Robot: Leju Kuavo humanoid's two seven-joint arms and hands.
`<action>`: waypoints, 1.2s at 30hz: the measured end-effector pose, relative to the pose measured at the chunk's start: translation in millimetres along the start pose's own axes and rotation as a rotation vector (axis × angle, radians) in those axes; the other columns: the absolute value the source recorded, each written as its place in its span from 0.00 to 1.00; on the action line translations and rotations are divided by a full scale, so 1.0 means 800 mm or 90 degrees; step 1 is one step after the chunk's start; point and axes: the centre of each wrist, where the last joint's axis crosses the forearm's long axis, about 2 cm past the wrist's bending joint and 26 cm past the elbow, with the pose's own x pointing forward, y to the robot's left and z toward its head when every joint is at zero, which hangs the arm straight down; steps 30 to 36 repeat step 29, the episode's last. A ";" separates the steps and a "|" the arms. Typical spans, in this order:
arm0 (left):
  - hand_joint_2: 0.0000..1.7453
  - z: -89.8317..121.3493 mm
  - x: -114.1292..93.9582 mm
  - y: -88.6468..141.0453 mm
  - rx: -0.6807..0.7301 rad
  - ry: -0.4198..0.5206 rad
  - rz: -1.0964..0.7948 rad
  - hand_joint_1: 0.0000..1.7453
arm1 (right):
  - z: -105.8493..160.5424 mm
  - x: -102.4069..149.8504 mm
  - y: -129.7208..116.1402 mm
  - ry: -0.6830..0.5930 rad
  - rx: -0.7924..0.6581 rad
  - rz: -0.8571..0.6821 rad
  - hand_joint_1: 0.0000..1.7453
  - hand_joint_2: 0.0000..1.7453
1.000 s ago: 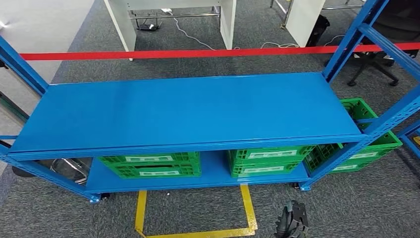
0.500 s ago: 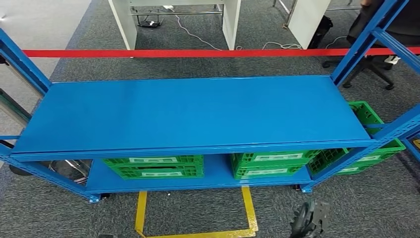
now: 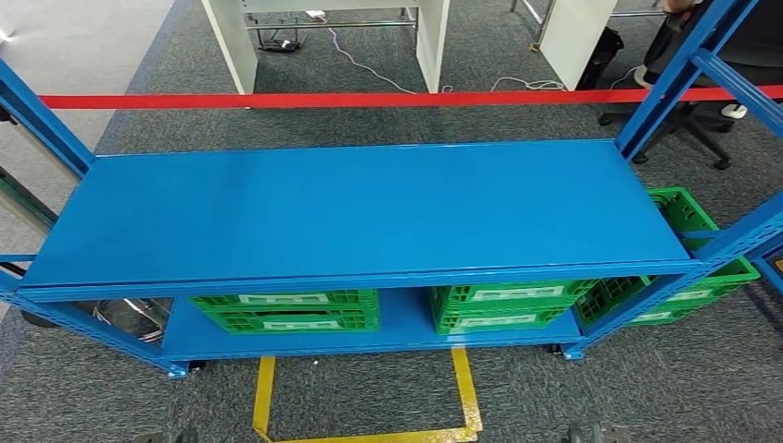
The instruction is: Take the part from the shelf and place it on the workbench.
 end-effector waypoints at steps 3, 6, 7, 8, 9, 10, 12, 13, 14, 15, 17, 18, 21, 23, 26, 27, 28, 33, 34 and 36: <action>0.00 -0.007 0.005 0.006 0.033 -0.034 0.042 0.00 | -0.004 0.004 0.000 -0.033 0.023 -0.007 0.00 0.00; 0.00 -0.022 0.022 0.010 0.066 -0.070 0.094 0.00 | -0.015 0.017 0.001 -0.065 0.048 -0.004 0.00 0.00; 0.00 -0.029 0.030 0.010 0.072 -0.086 0.105 0.00 | -0.020 0.023 0.002 -0.077 0.055 -0.001 0.00 0.00; 0.00 -0.035 0.039 0.009 0.075 -0.103 0.112 0.00 | -0.025 0.030 0.003 -0.090 0.061 0.001 0.00 0.00; 0.00 -0.042 0.049 0.008 0.072 -0.122 0.115 0.00 | -0.031 0.036 0.005 -0.103 0.068 0.003 0.00 0.00; 0.00 -0.048 0.059 0.005 0.065 -0.140 0.115 0.00 | -0.036 0.043 0.008 -0.115 0.075 0.005 0.00 0.00; 0.00 -0.058 0.078 -0.005 0.042 -0.174 0.111 0.00 | -0.046 0.056 0.014 -0.139 0.088 0.010 0.00 0.00; 0.00 -0.061 0.085 -0.011 0.029 -0.187 0.108 0.00 | -0.050 0.062 0.018 -0.149 0.093 0.012 0.00 0.00; 0.00 -0.064 0.092 -0.016 0.018 -0.198 0.105 0.00 | -0.053 0.067 0.021 -0.157 0.097 0.014 0.00 0.00; 0.00 -0.066 0.098 -0.020 0.010 -0.207 0.102 0.00 | -0.055 0.071 0.023 -0.164 0.100 0.015 0.00 0.00; 0.00 -0.068 0.105 -0.026 -0.002 -0.221 0.098 0.00 | -0.058 0.075 0.027 -0.173 0.104 0.017 0.00 0.00; 0.00 -0.069 0.108 -0.028 -0.006 -0.227 0.097 0.00 | -0.058 0.076 0.028 -0.176 0.106 0.018 0.00 0.00; 0.00 -0.071 0.113 -0.031 -0.016 -0.238 0.094 0.00 | -0.059 0.079 0.031 -0.183 0.110 0.019 0.00 0.00; 0.00 -0.071 0.115 -0.033 -0.021 -0.242 0.091 0.00 | -0.060 0.080 0.032 -0.186 0.111 0.019 0.00 0.00; 0.00 -0.072 0.117 -0.034 -0.027 -0.247 0.088 0.00 | -0.060 0.081 0.032 -0.188 0.112 0.020 0.00 0.00; 0.00 -0.072 0.118 -0.035 -0.028 -0.248 0.087 0.00 | -0.060 0.081 0.032 -0.189 0.112 0.020 0.00 0.00; 0.00 -0.072 0.118 -0.035 -0.029 -0.249 0.086 0.00 | -0.061 0.082 0.032 -0.190 0.111 0.020 0.00 0.00; 0.00 -0.072 0.118 -0.035 -0.029 -0.249 0.086 0.00 | -0.061 0.082 0.032 -0.190 0.111 0.021 0.00 0.00; 0.00 -0.072 0.118 -0.035 -0.029 -0.249 0.086 0.00 | -0.061 0.082 0.032 -0.190 0.111 0.021 0.00 0.00; 0.00 -0.072 0.118 -0.035 -0.029 -0.249 0.086 0.00 | -0.061 0.082 0.032 -0.190 0.111 0.021 0.00 0.00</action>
